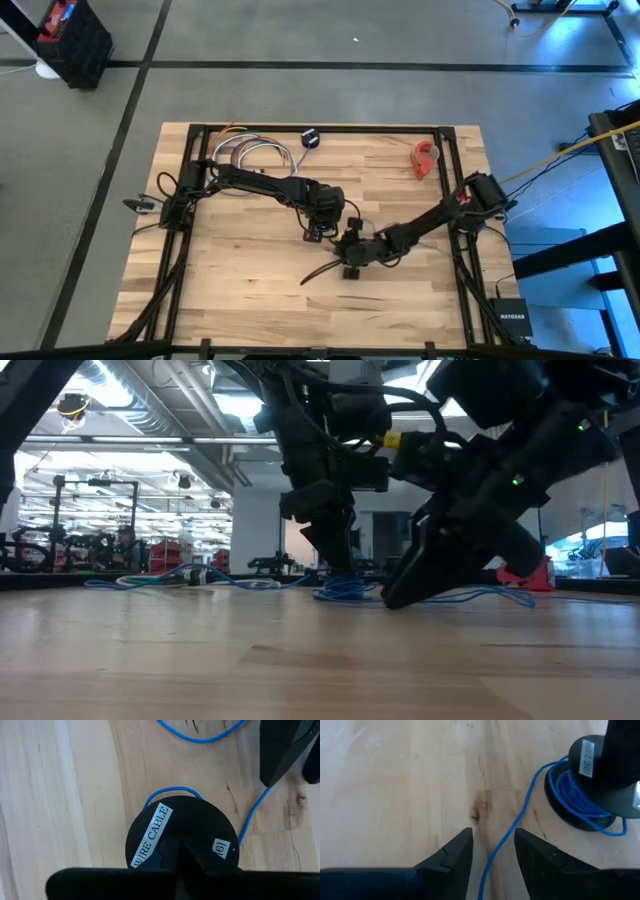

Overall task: Coil cords
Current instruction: Put the spool with the coiled wire on the table

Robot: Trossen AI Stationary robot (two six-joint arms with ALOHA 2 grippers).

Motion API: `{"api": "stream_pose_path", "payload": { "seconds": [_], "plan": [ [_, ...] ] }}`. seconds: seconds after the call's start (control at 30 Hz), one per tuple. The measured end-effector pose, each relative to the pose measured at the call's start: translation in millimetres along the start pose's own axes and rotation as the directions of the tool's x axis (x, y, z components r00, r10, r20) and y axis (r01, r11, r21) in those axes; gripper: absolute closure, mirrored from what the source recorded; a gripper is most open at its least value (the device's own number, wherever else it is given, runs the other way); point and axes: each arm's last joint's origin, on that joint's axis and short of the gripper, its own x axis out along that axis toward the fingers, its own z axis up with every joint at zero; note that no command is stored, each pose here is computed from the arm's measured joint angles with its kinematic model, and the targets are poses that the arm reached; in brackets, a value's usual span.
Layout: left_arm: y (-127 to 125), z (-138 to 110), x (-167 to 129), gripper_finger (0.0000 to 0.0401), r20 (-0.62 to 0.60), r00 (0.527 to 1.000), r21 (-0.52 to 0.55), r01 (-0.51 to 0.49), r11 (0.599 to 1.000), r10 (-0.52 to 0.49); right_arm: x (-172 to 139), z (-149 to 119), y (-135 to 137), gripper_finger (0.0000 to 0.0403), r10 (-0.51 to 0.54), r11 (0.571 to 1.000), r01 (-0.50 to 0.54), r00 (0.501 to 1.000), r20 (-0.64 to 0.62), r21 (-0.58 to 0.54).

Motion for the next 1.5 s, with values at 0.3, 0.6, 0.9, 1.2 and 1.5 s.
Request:
{"api": "stream_pose_path", "payload": {
  "seconds": [0.3, 0.6, 0.9, 1.2, 1.5],
  "plan": [
    [0.0, 0.1, -0.2, 0.04, 0.001, 1.0, 0.0, 0.001, 1.0, -0.001, 2.0, -3.0, -4.6, 0.0328, -0.064, 0.998, 0.066, 0.997, -0.048, 0.024],
    [-1.6, -1.8, -0.9, 0.04, -0.021, 1.0, -0.013, 0.007, 1.0, -0.007, -5.8, -6.4, 0.9, 0.0383, -0.044, 0.999, 0.046, 0.996, -0.081, 0.019],
    [-1.4, -8.6, -2.7, 0.0397, -0.101, 0.995, -0.064, -0.032, 0.997, 0.026, -40.4, -23.8, 30.4, 0.0391, -0.043, 0.997, 0.032, 0.985, -0.169, -0.072],
    [-1.6, -12.3, -3.2, 0.0396, -0.141, 0.99, -0.11, -0.037, 0.993, 0.021, -67.0, -55.2, 47.2, 0.0396, -0.175, 0.976, 0.128, 0.943, -0.282, -0.177],
    [-1.9, -15.3, -3.8, 0.0397, -0.172, 0.985, -0.135, -0.039, 0.99, 0.015, -98.1, -76.4, 48.9, 0.0399, -0.273, 0.953, 0.202, 0.895, -0.353, -0.225]
  ]
}}
